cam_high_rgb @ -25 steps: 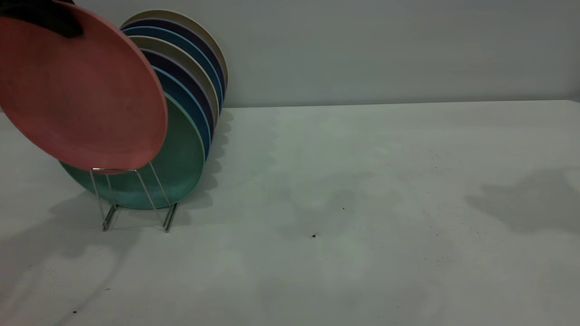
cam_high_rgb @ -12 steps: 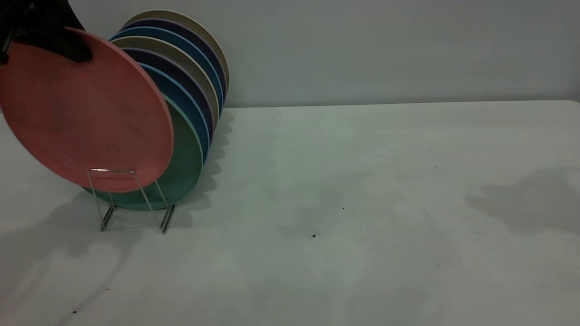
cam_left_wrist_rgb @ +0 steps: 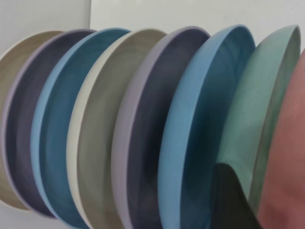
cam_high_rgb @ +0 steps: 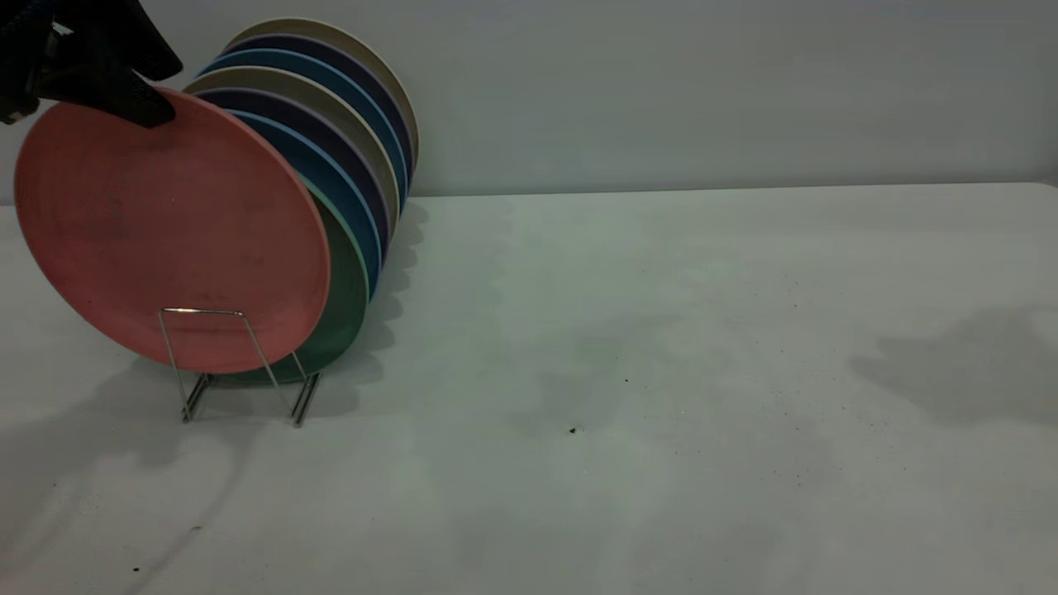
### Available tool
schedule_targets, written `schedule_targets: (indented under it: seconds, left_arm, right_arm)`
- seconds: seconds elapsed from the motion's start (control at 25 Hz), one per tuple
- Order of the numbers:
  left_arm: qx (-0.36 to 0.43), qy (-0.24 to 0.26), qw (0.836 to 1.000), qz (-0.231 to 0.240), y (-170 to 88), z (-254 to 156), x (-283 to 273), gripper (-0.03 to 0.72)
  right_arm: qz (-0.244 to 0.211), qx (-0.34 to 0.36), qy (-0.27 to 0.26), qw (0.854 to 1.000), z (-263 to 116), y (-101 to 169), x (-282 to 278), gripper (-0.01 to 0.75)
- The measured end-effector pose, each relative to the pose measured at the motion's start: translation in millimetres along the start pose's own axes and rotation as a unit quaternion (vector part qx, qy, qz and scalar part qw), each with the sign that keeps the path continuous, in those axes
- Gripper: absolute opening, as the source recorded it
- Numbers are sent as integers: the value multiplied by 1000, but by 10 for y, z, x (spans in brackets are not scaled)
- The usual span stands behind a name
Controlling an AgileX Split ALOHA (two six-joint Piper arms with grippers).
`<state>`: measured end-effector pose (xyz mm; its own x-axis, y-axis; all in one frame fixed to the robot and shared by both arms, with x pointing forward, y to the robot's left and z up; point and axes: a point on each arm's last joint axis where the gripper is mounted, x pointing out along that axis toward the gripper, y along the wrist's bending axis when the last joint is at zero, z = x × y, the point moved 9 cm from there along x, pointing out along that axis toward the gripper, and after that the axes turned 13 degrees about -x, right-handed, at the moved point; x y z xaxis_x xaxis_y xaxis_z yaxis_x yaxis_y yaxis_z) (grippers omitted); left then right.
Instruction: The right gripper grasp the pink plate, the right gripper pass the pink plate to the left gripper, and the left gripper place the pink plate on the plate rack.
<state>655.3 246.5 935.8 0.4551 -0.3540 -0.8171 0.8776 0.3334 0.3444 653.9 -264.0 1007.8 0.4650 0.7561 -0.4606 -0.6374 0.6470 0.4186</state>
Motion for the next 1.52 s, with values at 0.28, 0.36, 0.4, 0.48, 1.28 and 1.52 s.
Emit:
schedule_targets:
  seconds: [0.28,0.36,0.4,0.48,1.28,1.52]
  left_arm:
    - [-54,-3,998,-25,-96,28,-39,427]
    - [-60,-2,998,-26,-108,47,-93,427]
    - [-62,-2,998,-24,-108,60,-131,427]
    - [-66,-2,998,-22,-109,78,-188,427]
    - [-432,3,896,100,-281,286,-1631,427]
    - [-479,65,869,108,-459,82,-1777,443]
  right_arm:
    - [2,3,-7,1000,27,7,0,460]
    - [3,4,-10,1000,37,9,-1,460]
    - [3,4,-11,1000,38,9,-1,460]
    - [3,4,-11,1000,38,9,-1,460]
    - [-155,-73,12,985,314,1406,-1170,460]
    - [-238,-51,38,969,-298,1817,-1473,460]
